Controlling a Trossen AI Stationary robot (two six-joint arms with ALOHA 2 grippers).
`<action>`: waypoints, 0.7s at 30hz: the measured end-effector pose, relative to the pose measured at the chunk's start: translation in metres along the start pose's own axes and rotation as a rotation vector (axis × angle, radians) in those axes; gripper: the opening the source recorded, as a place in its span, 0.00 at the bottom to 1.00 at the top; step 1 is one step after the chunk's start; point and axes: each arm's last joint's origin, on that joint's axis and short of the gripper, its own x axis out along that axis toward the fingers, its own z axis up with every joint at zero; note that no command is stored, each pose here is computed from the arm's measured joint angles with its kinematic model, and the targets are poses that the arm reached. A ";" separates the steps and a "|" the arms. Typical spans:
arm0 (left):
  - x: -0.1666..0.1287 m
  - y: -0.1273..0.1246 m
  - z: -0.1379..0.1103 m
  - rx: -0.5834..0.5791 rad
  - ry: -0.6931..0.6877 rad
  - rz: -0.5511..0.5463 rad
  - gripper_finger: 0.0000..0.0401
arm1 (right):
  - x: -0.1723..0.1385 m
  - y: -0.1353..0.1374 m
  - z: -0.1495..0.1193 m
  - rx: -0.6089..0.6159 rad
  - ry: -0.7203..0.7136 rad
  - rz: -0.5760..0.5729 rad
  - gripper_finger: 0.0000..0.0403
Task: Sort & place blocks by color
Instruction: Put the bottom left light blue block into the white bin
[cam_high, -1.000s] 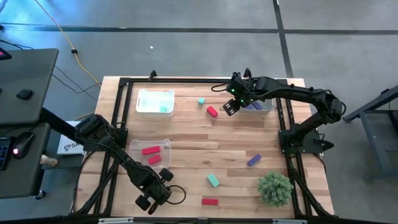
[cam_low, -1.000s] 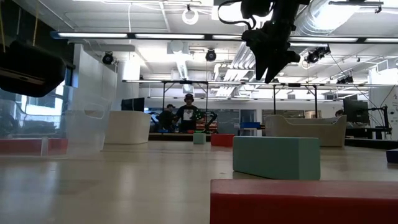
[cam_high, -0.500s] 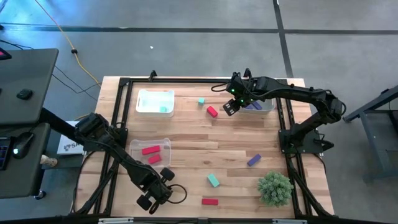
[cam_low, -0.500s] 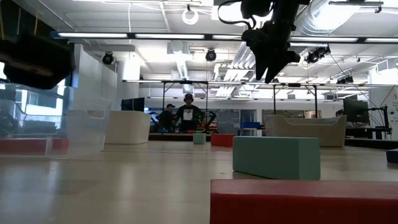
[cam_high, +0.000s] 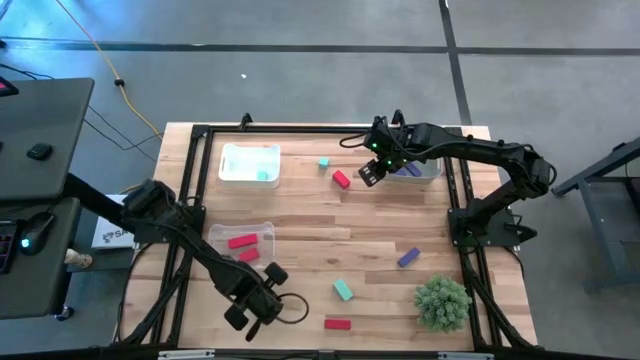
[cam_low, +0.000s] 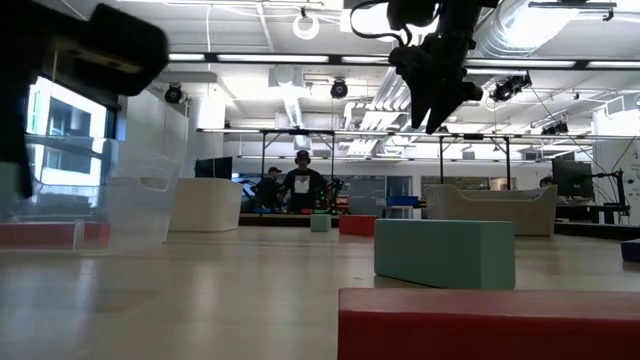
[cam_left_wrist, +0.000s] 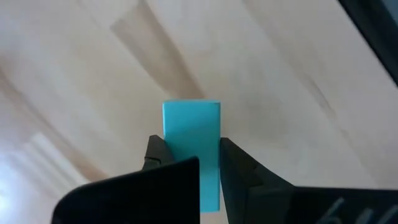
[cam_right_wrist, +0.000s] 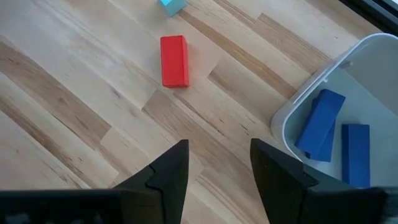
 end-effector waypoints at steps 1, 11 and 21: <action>-0.002 0.003 0.001 0.007 0.001 0.003 0.00 | 0.000 0.000 0.000 0.000 0.000 0.000 0.40; -0.015 0.051 0.006 0.035 -0.017 0.050 0.00 | 0.000 0.000 0.000 -0.020 0.001 -0.001 0.40; -0.035 0.108 0.008 0.019 -0.076 0.121 0.00 | 0.000 -0.002 0.000 -0.001 -0.012 -0.046 0.40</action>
